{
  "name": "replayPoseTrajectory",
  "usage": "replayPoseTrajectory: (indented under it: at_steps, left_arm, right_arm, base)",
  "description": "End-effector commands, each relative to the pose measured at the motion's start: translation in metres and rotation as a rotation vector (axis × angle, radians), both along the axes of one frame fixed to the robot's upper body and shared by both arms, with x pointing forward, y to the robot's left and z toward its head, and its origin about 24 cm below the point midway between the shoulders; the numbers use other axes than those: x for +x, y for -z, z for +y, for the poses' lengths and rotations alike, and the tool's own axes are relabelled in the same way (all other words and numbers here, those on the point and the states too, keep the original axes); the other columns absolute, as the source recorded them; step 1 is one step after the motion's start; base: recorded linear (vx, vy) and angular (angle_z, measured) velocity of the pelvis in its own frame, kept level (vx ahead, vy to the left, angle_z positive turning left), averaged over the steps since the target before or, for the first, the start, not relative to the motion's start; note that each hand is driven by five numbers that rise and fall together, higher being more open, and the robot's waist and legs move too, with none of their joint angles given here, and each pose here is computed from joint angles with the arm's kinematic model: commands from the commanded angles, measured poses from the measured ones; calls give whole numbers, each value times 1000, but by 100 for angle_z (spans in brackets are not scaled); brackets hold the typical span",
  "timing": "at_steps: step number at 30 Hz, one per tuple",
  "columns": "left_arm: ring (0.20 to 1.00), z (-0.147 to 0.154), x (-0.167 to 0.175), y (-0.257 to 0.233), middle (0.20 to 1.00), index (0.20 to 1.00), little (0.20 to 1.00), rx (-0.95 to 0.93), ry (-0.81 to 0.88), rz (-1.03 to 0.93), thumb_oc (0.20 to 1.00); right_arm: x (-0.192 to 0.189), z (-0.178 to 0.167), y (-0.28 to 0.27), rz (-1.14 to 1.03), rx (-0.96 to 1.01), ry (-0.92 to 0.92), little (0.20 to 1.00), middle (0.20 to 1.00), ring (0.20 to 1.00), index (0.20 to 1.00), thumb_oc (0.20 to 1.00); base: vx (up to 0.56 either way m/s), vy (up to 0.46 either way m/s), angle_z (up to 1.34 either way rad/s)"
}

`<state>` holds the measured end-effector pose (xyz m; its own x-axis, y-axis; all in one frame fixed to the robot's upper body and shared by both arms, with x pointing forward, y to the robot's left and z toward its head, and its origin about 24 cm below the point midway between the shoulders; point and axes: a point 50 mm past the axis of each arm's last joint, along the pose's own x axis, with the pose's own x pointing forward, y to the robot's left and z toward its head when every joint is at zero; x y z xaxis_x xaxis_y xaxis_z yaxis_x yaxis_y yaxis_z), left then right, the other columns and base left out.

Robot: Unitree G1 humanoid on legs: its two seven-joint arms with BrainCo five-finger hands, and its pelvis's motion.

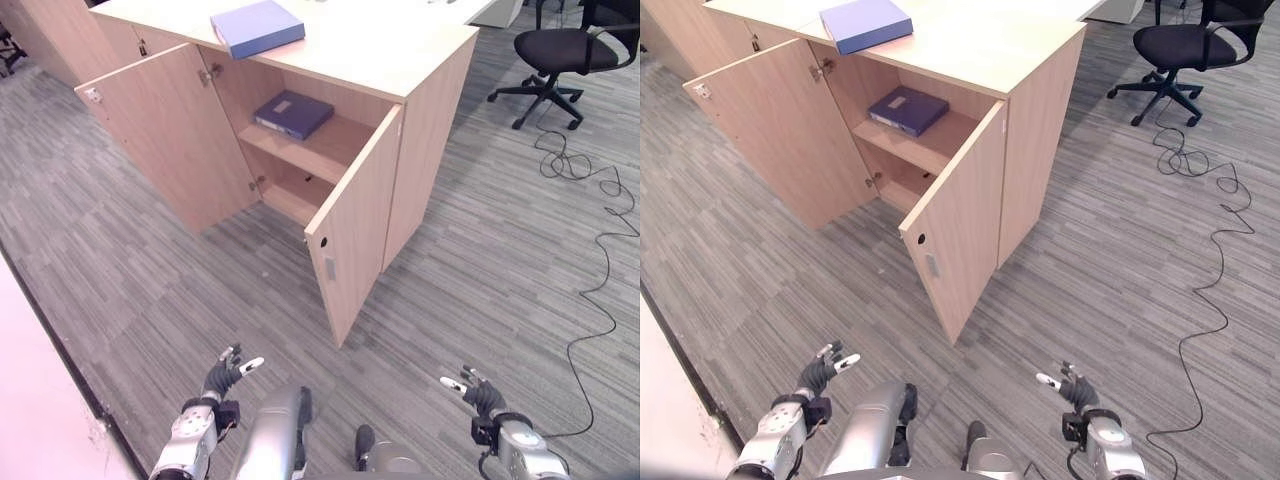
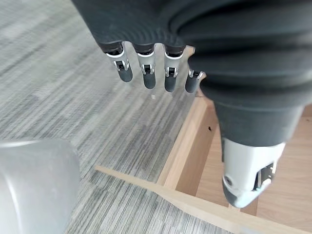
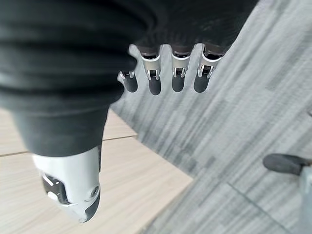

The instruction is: Put the empty folder in the office cabinet

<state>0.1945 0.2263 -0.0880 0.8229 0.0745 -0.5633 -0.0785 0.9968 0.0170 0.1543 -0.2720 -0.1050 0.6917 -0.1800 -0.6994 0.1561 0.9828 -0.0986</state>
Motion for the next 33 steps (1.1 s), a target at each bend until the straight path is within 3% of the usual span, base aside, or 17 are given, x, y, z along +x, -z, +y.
replayPoseTrajectory:
  at_steps: [1,7,10,17,20,28,33]
  left_arm:
    - [1000,-1,1,-6,1000,1000,1000,8,21,-51,1000]
    - [1000,2,0,-6,1000,1000,1000,-2,-37,-61,1000]
    - [1000,11,-6,-4,1000,1000,1000,2,-68,-49,1000]
    - [1000,2,13,-16,1000,1000,1000,43,48,-98,1000]
    - [1000,9,22,-26,1000,1000,1000,95,89,-125,1000]
    - [1000,16,14,-26,1000,1000,1000,97,81,-98,1000]
    - [1000,13,4,-19,1000,1000,1000,71,86,-68,1000]
  right_arm:
    - [-4,-19,-10,-56,-18,53,1000,1000,1000,1000,1000]
    - [-7,-22,-7,-34,-31,70,1000,1000,1000,1000,1000]
    - [-7,-19,-3,-3,-18,48,1000,1000,1000,1000,1000]
    - [-6,-20,-3,-16,2,83,1000,1000,1000,1000,1000]
    - [5,2,0,-47,55,63,1000,1000,1000,1000,1000]
    - [21,16,-4,-94,63,30,1000,1000,1000,1000,1000]
    - [12,19,1,-63,56,11,1000,1000,1000,1000,1000]
  base:
    - [188,221,2]
    - [285,304,7]
    - [310,376,-133]
    - [180,331,-23]
    - [122,544,-35]
    - [-31,374,-74]
    - [-74,56,-55]
